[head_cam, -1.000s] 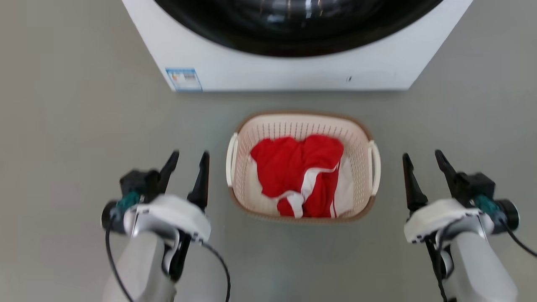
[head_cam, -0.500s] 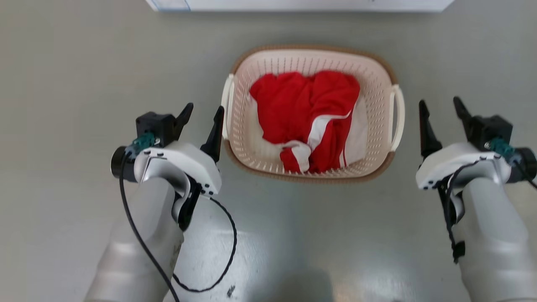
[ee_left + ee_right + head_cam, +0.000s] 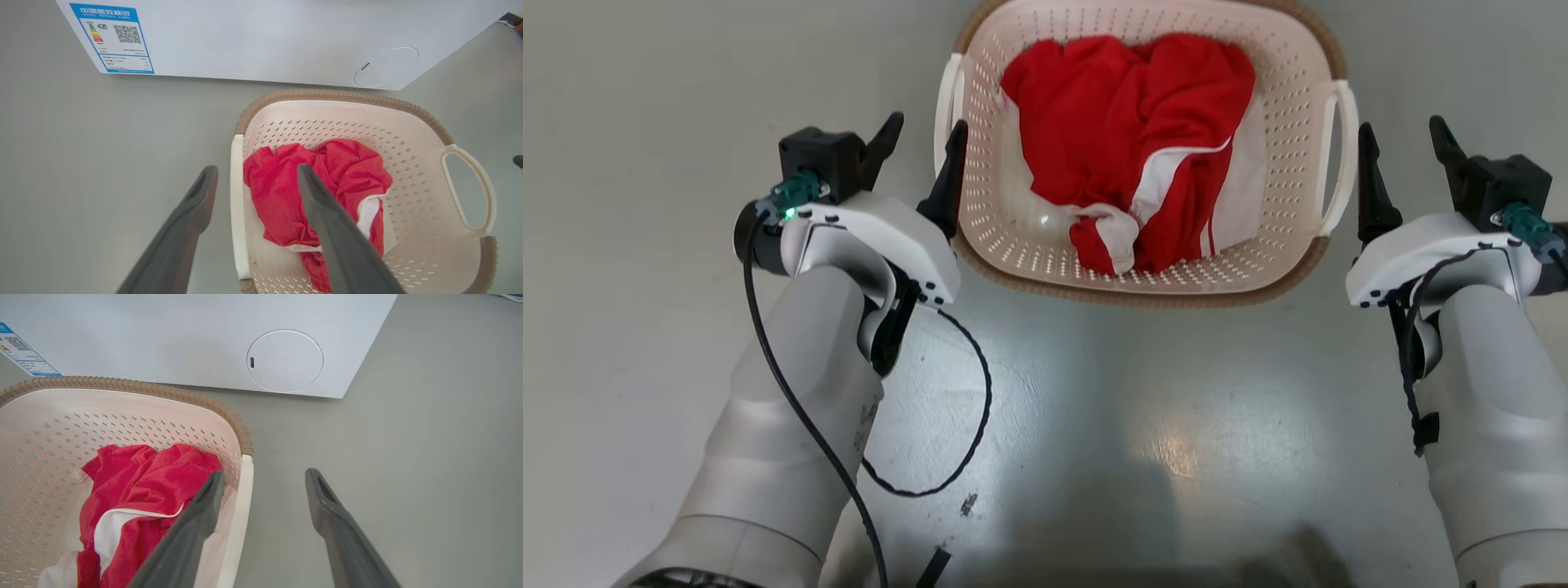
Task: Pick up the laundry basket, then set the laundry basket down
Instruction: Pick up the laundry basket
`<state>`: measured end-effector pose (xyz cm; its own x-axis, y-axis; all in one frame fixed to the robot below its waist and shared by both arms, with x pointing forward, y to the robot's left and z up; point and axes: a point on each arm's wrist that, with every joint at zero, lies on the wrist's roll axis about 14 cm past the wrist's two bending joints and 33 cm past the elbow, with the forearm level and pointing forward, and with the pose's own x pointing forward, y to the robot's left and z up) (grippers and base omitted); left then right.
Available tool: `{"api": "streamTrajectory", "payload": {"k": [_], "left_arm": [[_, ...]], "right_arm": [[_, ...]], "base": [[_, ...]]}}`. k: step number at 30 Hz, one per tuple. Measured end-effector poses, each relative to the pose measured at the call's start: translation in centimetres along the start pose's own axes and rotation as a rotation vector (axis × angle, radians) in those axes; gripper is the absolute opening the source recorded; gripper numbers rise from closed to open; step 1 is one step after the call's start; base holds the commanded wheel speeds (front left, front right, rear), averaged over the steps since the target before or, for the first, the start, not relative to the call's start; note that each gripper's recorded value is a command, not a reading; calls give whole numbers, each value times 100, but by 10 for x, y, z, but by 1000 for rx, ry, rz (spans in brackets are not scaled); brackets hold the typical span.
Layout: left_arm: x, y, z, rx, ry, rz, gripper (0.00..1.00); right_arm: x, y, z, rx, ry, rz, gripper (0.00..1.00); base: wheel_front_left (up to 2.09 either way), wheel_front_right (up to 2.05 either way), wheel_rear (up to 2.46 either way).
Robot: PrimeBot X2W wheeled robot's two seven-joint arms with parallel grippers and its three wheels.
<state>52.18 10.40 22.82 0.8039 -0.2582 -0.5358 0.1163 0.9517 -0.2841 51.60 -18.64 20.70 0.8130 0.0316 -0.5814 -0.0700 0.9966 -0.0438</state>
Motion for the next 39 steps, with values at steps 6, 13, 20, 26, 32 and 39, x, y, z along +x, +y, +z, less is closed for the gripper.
{"api": "streamTrajectory", "payload": {"k": [6, 13, 20, 26, 32, 39], "left_arm": [[14, 2, -6, -7, 9, -4, 100], [24, 2, -17, -13, 29, -11, 100], [35, 7, -31, -17, 60, -6, 100], [41, 10, -48, -2, 107, -5, 100], [51, 10, -54, 40, 148, -16, 100], [54, 10, -60, 71, 191, -26, 100]], "right_arm": [[6, 2, -20, 0, 39, 4, 100], [15, 3, -29, -8, 52, 9, 100], [24, 6, -40, -9, 68, 15, 100], [31, 12, -49, -17, 88, 38, 100], [36, 24, -63, -4, 141, 74, 100], [42, 30, -64, 12, 158, 88, 100]], "base": [[0, 0, 0], [0, 0, 0], [0, 0, 0], [0, 0, 0], [0, 0, 0], [0, 0, 0]]}}
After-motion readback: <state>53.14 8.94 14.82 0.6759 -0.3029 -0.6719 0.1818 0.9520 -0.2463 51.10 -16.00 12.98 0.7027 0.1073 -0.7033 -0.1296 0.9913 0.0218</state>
